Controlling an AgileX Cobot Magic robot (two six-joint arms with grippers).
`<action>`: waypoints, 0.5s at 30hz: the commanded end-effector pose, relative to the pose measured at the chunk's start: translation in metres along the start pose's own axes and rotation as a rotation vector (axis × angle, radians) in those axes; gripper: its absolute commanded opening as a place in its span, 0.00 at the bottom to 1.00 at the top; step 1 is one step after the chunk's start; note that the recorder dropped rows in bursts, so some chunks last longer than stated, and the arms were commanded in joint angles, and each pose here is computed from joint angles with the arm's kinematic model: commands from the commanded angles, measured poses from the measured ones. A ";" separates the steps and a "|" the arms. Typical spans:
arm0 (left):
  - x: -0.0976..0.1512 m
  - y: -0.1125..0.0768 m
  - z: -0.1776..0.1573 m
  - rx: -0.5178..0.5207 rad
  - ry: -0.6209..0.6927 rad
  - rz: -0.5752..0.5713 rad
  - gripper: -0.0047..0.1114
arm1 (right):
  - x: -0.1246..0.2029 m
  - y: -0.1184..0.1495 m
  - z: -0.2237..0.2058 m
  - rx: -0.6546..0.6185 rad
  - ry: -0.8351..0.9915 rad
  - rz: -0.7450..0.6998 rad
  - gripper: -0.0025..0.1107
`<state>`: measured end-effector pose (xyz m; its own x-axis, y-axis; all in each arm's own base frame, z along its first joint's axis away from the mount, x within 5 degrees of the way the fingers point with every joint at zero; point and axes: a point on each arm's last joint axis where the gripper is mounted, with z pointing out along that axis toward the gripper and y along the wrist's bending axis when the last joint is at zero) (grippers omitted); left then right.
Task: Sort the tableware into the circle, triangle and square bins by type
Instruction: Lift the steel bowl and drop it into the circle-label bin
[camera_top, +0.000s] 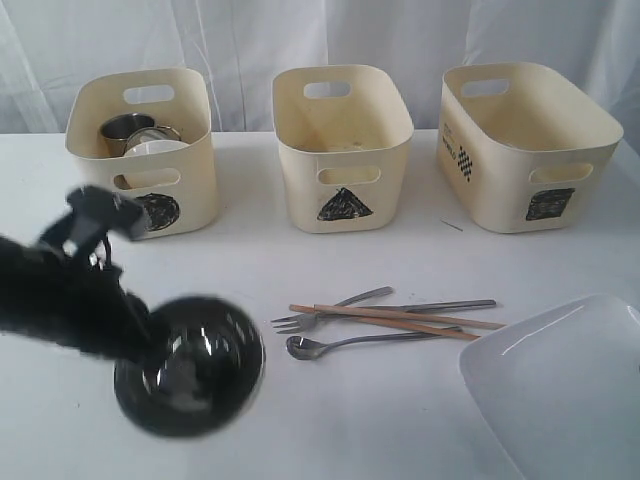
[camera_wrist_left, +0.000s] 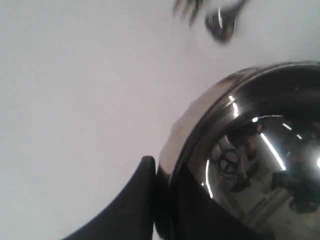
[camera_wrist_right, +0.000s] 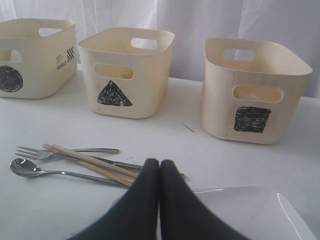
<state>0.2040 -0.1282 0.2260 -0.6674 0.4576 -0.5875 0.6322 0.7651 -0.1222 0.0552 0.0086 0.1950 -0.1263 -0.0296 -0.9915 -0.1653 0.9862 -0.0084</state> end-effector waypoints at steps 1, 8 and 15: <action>-0.072 0.040 -0.061 -0.203 -0.322 0.032 0.04 | 0.002 -0.001 0.000 0.013 0.003 -0.003 0.02; -0.130 0.120 -0.060 -0.413 -0.477 -0.061 0.04 | 0.002 -0.001 0.000 0.013 0.003 -0.003 0.02; -0.156 0.188 -0.002 -0.459 -0.434 -0.122 0.04 | 0.002 -0.001 0.000 0.013 0.003 -0.003 0.02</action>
<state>0.4027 -0.0594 0.3072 -0.4357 0.2244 -0.8717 0.2896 0.9519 0.1003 0.0552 0.0086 0.1950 -0.1263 -0.0296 -0.9915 -0.1653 0.9862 -0.0084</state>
